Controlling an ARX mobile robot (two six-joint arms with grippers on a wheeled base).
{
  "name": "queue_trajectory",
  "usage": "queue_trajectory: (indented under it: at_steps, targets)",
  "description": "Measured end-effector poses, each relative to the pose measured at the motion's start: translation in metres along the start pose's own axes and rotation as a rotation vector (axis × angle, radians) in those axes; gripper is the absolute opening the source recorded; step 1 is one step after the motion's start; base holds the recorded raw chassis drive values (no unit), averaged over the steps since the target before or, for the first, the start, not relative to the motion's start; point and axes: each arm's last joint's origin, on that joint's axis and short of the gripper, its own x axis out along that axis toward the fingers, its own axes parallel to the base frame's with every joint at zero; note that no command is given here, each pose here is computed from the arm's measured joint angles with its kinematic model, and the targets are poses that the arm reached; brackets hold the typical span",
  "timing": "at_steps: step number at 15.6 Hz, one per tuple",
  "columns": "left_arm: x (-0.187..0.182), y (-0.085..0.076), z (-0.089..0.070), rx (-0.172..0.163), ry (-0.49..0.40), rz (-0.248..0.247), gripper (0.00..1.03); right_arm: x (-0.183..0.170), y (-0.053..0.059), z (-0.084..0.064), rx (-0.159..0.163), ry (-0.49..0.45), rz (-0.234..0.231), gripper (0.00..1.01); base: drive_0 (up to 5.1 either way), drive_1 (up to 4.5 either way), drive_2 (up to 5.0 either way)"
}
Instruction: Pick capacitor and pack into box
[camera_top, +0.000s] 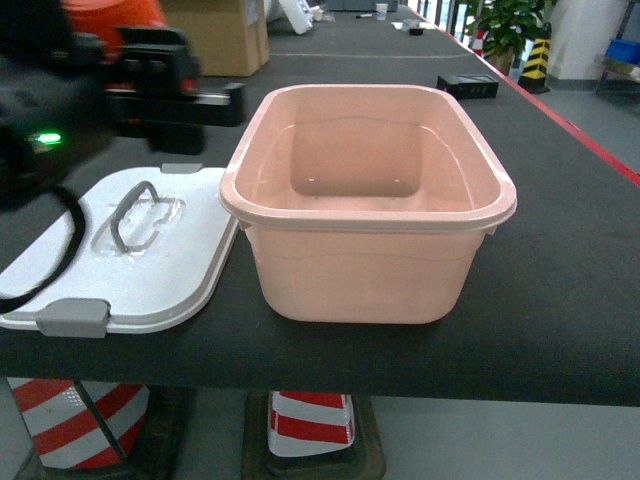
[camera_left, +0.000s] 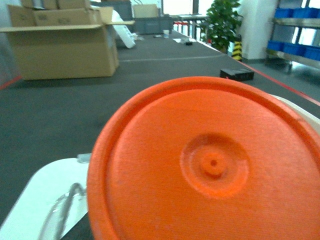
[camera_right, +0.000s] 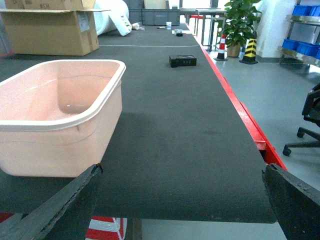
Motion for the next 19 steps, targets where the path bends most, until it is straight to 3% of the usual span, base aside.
queue_trajectory:
  at_steps: [2,4,5,8,9,13,17,19]
  targets:
    - [0.041,-0.024,0.010,-0.017,-0.006,-0.044,0.44,0.000,0.000,0.000,0.000,0.000,0.000,0.98,0.0,0.00,0.0]
    - [0.055,-0.033,0.016,-0.026,-0.016,-0.059,0.44,0.000,0.000,0.000,0.000,0.000,0.000,0.98,0.0,0.00,0.0]
    - [0.076,-0.050,0.026,-0.035,-0.028,-0.088,0.44,0.000,0.000,0.000,0.000,0.000,0.000,0.98,0.0,0.00,0.0]
    - [0.113,-0.083,0.024,-0.043,0.005,-0.139,0.44,0.000,0.000,0.000,0.000,0.000,0.000,0.98,0.0,0.00,0.0]
    - [0.117,-0.090,0.022,-0.048,-0.002,-0.155,0.54,0.000,0.000,0.000,0.000,0.000,0.000,0.98,0.0,0.00,0.0]
    - [0.109,-0.089,0.028,-0.058,-0.027,-0.161,1.00,0.000,0.000,0.000,0.000,0.000,0.000,0.98,0.0,0.00,0.0]
    - [0.109,-0.088,0.027,-0.059,-0.024,-0.159,0.98,0.000,0.000,0.000,0.000,0.000,0.000,0.98,0.0,0.00,0.0]
    - [0.100,-0.078,0.025,-0.094,-0.022,-0.092,0.98,0.000,0.000,0.000,0.000,0.000,0.000,0.98,0.0,0.00,0.0]
